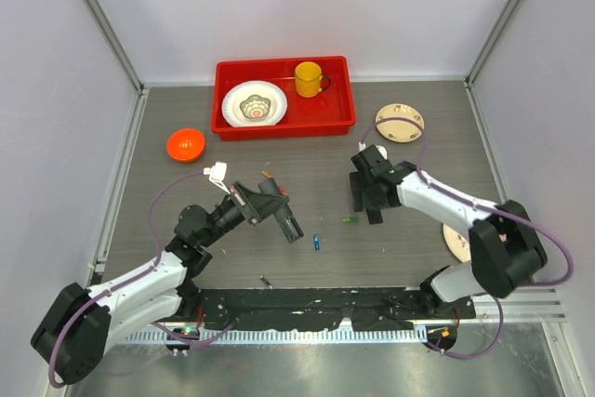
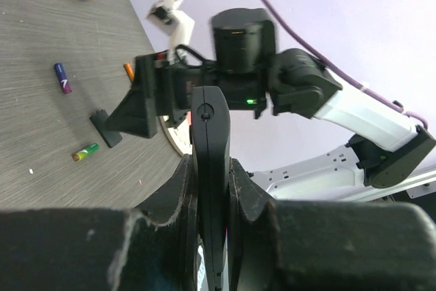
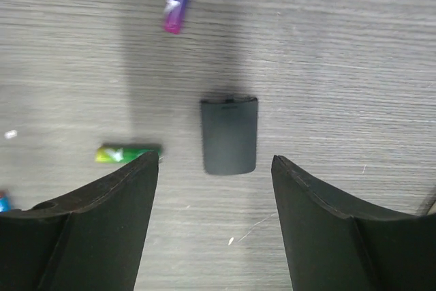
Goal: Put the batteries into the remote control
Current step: Place the battery cover at the center of the board, then adjust the battery at the center of the board.
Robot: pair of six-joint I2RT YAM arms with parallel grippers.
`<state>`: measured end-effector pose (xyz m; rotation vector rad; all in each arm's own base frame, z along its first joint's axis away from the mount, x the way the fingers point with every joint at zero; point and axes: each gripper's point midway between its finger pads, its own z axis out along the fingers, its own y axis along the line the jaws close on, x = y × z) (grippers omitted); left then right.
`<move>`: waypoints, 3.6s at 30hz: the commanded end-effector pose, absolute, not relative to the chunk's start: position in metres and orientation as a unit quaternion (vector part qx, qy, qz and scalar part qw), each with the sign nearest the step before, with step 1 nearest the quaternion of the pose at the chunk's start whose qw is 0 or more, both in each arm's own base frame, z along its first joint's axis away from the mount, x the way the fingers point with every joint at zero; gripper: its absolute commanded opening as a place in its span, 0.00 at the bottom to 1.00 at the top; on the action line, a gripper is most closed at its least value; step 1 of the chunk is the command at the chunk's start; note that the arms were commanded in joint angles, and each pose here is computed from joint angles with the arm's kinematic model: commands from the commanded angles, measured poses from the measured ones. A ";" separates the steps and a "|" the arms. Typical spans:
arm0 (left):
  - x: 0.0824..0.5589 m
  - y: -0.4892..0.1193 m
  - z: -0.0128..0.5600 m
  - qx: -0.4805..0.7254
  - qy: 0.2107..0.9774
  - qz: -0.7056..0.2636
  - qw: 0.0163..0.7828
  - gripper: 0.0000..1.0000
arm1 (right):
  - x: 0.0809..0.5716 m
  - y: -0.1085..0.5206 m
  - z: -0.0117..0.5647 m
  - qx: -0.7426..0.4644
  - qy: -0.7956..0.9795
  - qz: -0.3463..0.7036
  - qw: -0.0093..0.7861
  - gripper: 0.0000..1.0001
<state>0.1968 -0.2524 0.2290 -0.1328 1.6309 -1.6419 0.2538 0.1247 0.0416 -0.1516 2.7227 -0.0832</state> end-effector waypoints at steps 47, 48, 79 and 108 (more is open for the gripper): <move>0.158 -0.225 0.242 0.005 0.586 -0.663 0.466 0.00 | 0.184 0.289 0.042 -0.171 0.947 0.087 0.257 0.45; 0.159 -0.224 0.242 0.003 0.584 -0.663 0.468 0.00 | 0.184 0.290 0.042 -0.171 0.947 0.087 0.258 0.45; 0.158 -0.220 0.240 -0.007 0.588 -0.659 0.469 0.00 | 0.194 0.277 0.039 -0.247 0.935 0.019 0.255 0.03; 0.133 -0.215 0.272 0.032 0.550 -0.686 0.474 0.00 | 0.243 0.307 0.062 -0.742 0.533 0.035 0.405 0.01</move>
